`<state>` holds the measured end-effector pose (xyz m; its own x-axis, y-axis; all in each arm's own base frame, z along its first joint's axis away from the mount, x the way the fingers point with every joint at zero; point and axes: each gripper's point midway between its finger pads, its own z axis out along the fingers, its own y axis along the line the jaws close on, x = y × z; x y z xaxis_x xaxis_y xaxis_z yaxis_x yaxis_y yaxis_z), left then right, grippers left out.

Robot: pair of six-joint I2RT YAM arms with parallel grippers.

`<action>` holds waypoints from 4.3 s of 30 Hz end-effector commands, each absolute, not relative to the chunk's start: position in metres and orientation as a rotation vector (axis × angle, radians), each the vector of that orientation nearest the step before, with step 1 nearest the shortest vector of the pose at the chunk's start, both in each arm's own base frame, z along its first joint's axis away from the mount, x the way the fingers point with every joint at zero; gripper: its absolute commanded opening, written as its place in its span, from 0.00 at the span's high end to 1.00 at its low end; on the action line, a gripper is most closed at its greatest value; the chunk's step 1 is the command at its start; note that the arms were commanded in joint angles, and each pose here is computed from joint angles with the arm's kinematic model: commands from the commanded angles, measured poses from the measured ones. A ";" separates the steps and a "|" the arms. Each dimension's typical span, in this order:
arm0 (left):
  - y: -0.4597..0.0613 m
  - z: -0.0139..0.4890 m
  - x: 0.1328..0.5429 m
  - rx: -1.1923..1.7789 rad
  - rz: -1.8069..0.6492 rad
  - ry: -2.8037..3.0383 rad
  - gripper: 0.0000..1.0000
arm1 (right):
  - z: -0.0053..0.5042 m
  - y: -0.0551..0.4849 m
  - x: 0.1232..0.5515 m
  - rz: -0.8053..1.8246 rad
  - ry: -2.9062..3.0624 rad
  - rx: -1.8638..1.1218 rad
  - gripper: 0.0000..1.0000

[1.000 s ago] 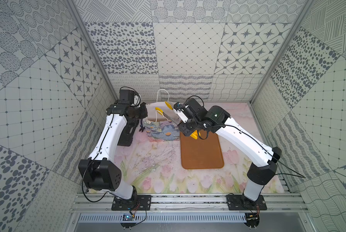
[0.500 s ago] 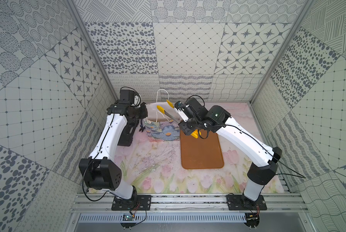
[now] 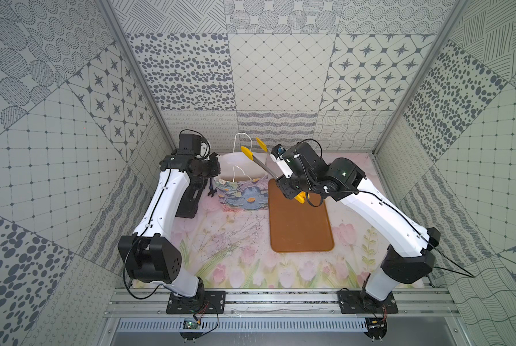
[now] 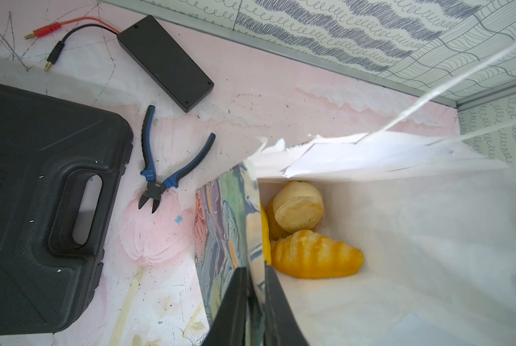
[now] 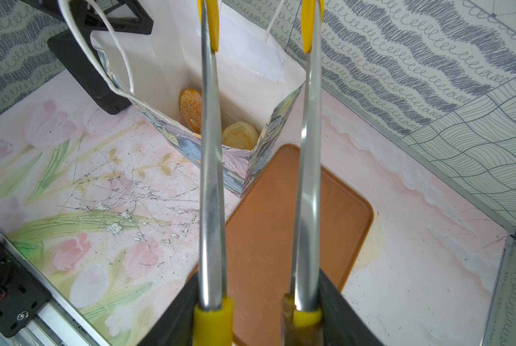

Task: Pack bread into a paper bag
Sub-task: Place the fake bread in the paper bag, then place the clamp at the center of the board.

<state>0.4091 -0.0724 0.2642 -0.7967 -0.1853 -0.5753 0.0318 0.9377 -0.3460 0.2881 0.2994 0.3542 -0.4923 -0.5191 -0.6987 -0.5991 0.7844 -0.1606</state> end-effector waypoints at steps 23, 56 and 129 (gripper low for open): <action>-0.072 0.271 0.413 -0.086 -0.439 2.435 0.80 | 0.386 0.224 0.295 0.049 2.135 -0.561 0.43; -0.066 0.275 0.413 -0.102 -0.403 2.420 0.76 | 0.327 0.105 0.309 -0.036 2.295 -0.252 0.43; -0.057 0.283 0.407 -0.107 -0.330 2.408 0.13 | 0.155 0.009 0.331 -0.089 2.620 0.133 0.45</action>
